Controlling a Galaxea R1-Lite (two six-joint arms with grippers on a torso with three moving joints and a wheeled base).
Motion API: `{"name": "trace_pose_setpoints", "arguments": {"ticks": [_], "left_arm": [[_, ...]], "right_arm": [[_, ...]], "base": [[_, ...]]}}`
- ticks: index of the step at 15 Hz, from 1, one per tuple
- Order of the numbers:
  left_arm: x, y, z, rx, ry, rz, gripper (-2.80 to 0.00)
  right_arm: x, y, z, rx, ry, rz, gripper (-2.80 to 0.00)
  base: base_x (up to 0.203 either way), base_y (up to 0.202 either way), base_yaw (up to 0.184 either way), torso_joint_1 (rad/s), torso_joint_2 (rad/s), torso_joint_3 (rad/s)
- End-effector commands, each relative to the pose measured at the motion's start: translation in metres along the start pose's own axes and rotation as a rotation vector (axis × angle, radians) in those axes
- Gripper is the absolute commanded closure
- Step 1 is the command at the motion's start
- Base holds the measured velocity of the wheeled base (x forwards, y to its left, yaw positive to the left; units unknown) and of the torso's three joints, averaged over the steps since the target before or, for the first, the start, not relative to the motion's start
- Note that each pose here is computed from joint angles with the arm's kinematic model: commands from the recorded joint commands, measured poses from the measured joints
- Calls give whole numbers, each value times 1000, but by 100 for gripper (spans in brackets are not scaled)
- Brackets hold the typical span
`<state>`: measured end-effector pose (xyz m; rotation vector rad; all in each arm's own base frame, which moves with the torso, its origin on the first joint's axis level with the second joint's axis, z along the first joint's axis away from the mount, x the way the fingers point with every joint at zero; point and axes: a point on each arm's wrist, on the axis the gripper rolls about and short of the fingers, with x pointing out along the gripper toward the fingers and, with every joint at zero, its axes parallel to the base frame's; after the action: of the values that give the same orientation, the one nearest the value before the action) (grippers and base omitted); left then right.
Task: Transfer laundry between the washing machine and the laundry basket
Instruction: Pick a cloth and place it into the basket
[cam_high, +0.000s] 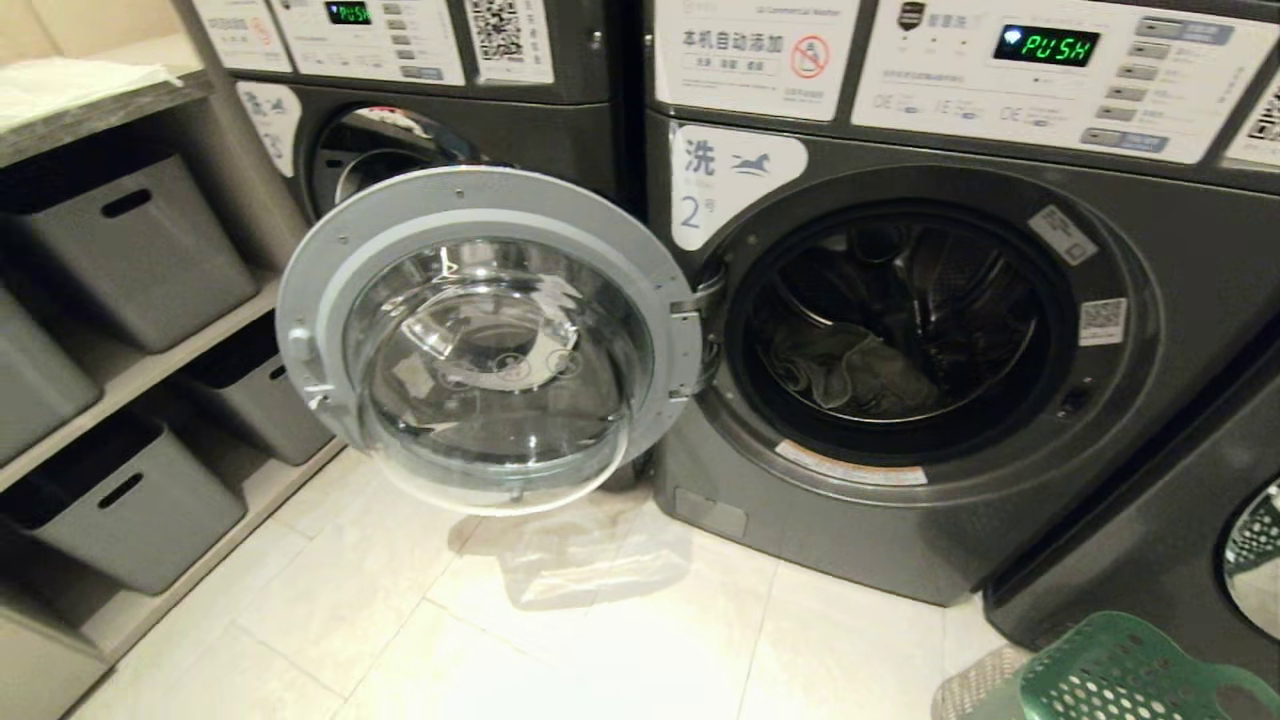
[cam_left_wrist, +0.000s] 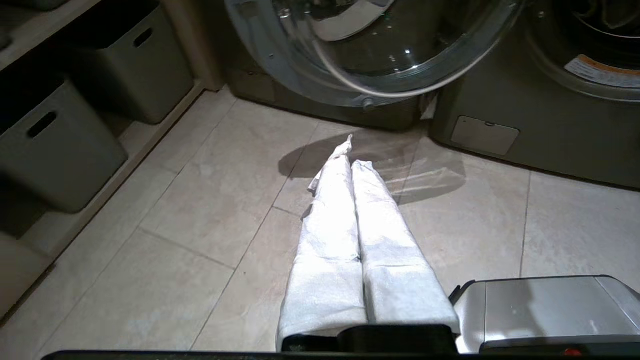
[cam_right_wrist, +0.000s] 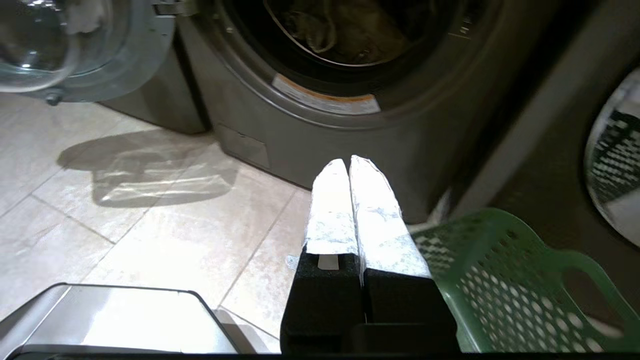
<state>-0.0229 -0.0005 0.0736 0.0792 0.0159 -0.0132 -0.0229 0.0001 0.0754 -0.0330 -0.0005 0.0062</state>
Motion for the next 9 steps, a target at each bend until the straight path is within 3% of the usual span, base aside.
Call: {"name": "trace_pose_setpoints", "arguments": {"ticks": [1, 5, 9], "left_arm": [[0, 0, 0, 0, 0, 0, 0], [0, 0, 0, -3, 1, 2, 0], [0, 0, 0, -3, 1, 2, 0]], "right_arm": [[0, 0, 0, 1, -3, 1, 0], [0, 0, 0, 2, -1, 0, 0], [0, 0, 0, 2, -1, -2, 0]], "base": [[-1, -6, 181, 0, 2, 5], [2, -7, 141, 1, 1, 3], [0, 0, 0, 0, 0, 0]]}}
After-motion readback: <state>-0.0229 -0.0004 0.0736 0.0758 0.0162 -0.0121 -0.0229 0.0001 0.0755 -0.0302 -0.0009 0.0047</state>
